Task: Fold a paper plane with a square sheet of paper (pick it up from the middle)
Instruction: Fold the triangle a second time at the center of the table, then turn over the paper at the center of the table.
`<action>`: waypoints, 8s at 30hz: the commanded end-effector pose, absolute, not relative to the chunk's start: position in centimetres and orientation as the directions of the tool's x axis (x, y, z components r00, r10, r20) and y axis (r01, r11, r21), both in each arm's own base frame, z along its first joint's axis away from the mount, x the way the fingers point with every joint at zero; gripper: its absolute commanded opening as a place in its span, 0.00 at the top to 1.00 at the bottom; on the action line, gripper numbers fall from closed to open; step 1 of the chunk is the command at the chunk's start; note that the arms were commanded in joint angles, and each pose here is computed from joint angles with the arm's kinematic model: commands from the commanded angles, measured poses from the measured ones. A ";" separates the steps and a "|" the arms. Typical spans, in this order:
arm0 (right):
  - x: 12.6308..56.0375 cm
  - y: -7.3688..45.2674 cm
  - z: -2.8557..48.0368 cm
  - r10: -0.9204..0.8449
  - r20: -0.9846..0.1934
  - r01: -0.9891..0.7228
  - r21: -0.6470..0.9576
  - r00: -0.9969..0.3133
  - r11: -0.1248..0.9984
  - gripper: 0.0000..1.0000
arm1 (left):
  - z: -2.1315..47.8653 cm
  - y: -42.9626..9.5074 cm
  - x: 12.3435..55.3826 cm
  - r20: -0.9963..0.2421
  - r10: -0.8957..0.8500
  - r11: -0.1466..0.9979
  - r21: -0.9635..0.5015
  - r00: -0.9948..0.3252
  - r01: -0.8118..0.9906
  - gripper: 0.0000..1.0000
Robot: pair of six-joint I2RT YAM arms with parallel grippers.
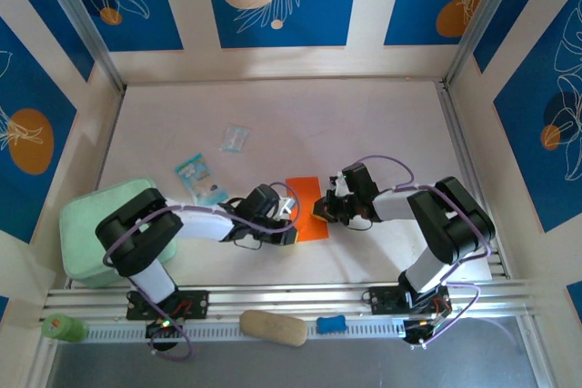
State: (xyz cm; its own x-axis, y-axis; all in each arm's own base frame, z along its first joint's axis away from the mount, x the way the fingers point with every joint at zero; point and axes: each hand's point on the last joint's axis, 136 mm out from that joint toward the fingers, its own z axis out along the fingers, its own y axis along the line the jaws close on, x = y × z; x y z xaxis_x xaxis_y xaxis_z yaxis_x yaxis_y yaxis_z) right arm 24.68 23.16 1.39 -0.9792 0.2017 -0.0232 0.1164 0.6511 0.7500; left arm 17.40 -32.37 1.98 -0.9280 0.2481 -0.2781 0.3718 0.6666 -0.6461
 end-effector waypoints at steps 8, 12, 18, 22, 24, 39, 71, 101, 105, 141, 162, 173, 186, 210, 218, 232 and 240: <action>23.4 21.3 -0.1 0.239 0.017 0.186 0.683 -0.971 0.707 1.00 | 1.5 -30.7 16.9 -0.268 0.250 0.703 -0.610 -0.930 0.365 0.97; 23.6 21.5 0.4 0.235 0.008 0.174 0.693 -0.972 0.699 1.00 | 2.5 -30.8 17.4 -0.306 0.240 0.695 -0.609 -0.921 0.383 0.98; 24.3 22.4 3.1 0.210 -0.050 0.105 0.741 -0.976 0.663 0.99 | 4.2 -31.0 18.4 -0.373 0.222 0.691 -0.591 -0.901 0.415 0.98; 24.1 22.0 4.3 0.218 -0.082 0.087 0.741 -0.973 0.666 0.97 | 4.8 -31.3 19.1 -0.397 0.222 0.695 -0.577 -0.891 0.430 0.98; 23.8 21.7 4.5 0.226 -0.087 0.090 0.736 -0.970 0.671 0.96 | 4.9 -31.5 19.3 -0.401 0.227 0.697 -0.570 -0.887 0.436 0.97; 21.0 19.6 3.0 0.263 -0.047 0.155 0.702 -0.964 0.695 0.92 | 3.6 -32.9 20.6 -0.357 0.242 0.695 -0.585 -0.902 0.418 0.94; 21.1 20.9 3.3 0.230 -0.030 0.140 0.716 -0.973 0.684 0.92 | 2.5 -32.4 20.5 -0.327 0.228 0.709 -0.590 -0.917 0.387 0.94; 21.4 21.2 3.4 0.213 -0.031 0.130 0.703 -0.977 0.699 0.92 | 1.7 -32.3 20.4 -0.304 0.241 0.713 -0.588 -0.921 0.381 0.96; 21.2 21.1 3.7 0.219 -0.035 0.130 0.707 -0.975 0.695 0.91 | 1.8 -32.3 20.5 -0.307 0.240 0.716 -0.585 -0.921 0.382 0.97; 17.9 19.9 2.0 0.249 0.030 0.208 0.652 -0.968 0.729 0.83 | 7.5 -35.6 22.4 -0.419 0.213 0.599 -0.658 -0.883 0.457 0.94; 17.8 20.0 2.4 0.248 0.026 0.205 0.650 -0.968 0.732 0.79 | 7.5 -36.6 22.3 -0.369 0.230 0.592 -0.681 -0.901 0.430 0.99; 17.8 19.7 2.7 0.266 0.010 0.210 0.646 -0.964 0.734 0.63 | 1.1 -34.0 21.5 -0.276 0.260 0.707 -0.599 -0.925 0.377 1.00; 18.8 20.7 2.1 0.257 0.025 0.212 0.647 -0.966 0.732 0.58 | 0.0 -33.5 20.7 -0.250 0.256 0.708 -0.609 -0.934 0.357 1.00; 23.6 22.3 2.8 0.230 -0.028 0.144 0.704 -0.973 0.696 0.55 | -0.2 -33.7 20.7 -0.241 0.254 0.705 -0.617 -0.937 0.350 1.00; 23.8 22.3 1.9 0.228 -0.008 0.155 0.709 -0.974 0.688 0.55 | -0.2 -33.8 20.8 -0.237 0.257 0.707 -0.615 -0.937 0.350 1.00; 23.6 22.0 1.4 0.235 0.008 0.169 0.719 -0.972 0.674 0.56 | -0.1 -34.0 21.0 -0.233 0.255 0.709 -0.615 -0.938 0.345 1.00; 23.5 21.8 1.6 0.242 0.000 0.169 0.718 -0.970 0.675 0.60 | -0.2 -34.0 21.0 -0.230 0.254 0.712 -0.613 -0.939 0.343 1.00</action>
State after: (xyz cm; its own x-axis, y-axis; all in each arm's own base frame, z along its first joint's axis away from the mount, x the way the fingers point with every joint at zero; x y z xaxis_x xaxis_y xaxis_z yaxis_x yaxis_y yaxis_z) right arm 22.85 22.16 2.59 -0.9713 0.2317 0.0547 0.1972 0.6540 0.7303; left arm 21.51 -35.26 2.06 -0.9163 0.2532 -0.3103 0.3982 0.6585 -0.6386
